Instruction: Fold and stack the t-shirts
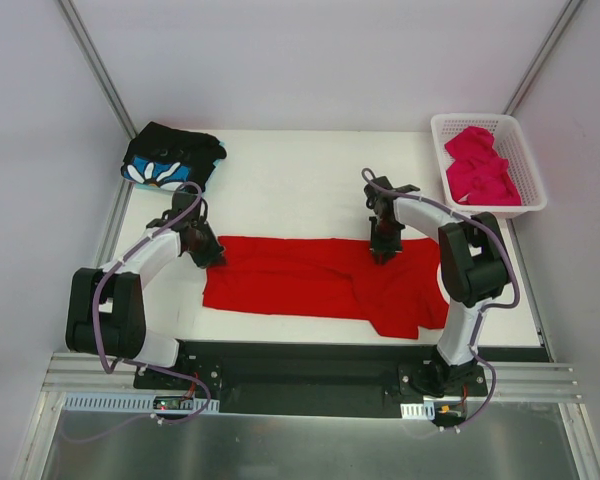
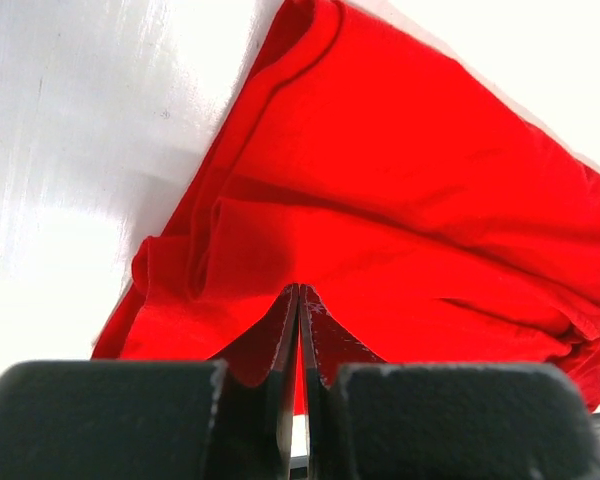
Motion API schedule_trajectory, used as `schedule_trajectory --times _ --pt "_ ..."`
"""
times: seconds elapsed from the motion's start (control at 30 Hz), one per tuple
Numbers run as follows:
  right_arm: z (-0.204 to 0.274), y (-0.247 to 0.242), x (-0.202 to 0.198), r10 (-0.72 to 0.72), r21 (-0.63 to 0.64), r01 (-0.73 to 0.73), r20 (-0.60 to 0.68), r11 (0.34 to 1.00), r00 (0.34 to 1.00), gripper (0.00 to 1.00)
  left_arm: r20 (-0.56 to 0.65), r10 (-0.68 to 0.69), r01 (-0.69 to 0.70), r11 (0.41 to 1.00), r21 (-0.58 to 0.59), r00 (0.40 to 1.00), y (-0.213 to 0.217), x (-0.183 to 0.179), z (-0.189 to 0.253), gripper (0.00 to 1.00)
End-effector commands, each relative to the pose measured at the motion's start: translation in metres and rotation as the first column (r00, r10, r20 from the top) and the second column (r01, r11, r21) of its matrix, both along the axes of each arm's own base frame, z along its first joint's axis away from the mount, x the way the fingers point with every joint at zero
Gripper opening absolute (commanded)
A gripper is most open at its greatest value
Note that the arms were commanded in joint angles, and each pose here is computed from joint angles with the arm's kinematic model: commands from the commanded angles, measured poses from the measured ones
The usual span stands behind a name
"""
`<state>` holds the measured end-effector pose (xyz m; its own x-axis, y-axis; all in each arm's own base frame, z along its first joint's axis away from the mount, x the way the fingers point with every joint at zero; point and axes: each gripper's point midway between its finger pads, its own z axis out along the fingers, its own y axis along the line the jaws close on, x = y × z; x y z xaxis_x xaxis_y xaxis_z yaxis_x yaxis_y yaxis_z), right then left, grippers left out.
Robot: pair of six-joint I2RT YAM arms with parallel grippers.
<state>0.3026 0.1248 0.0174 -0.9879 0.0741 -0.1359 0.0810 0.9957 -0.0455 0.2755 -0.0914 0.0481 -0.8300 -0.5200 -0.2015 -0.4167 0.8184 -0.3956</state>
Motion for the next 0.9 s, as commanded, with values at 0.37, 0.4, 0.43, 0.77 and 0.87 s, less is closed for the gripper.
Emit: schedule_trajectory --times 0.37,0.4,0.43,0.77,0.87 --pt "0.003 -0.005 -0.018 -0.002 -0.012 0.002 -0.022 1.0 1.0 0.02 0.015 -0.049 0.05 0.996 -0.069 0.999 -0.018 0.08 0.021 0.02" --pt "0.005 -0.005 -0.017 -0.005 -0.008 0.005 -0.015 1.0 1.0 0.02 -0.006 -0.047 0.047 0.996 -0.071 0.999 -0.018 0.083 0.015 0.02" --pt "0.006 -0.003 -0.017 -0.003 -0.002 0.003 -0.014 1.0 1.0 0.01 -0.015 -0.048 0.047 0.997 -0.064 0.999 -0.018 0.084 0.011 0.02" --pt "0.012 -0.004 -0.011 0.003 -0.004 -0.003 -0.005 1.0 1.0 0.01 -0.136 -0.065 0.061 0.998 -0.032 0.989 -0.017 0.032 -0.025 0.02" --pt "0.014 -0.003 -0.009 0.003 -0.002 -0.003 0.001 1.0 1.0 0.01 -0.146 -0.062 0.059 0.998 -0.023 0.987 -0.013 0.013 -0.026 0.02"
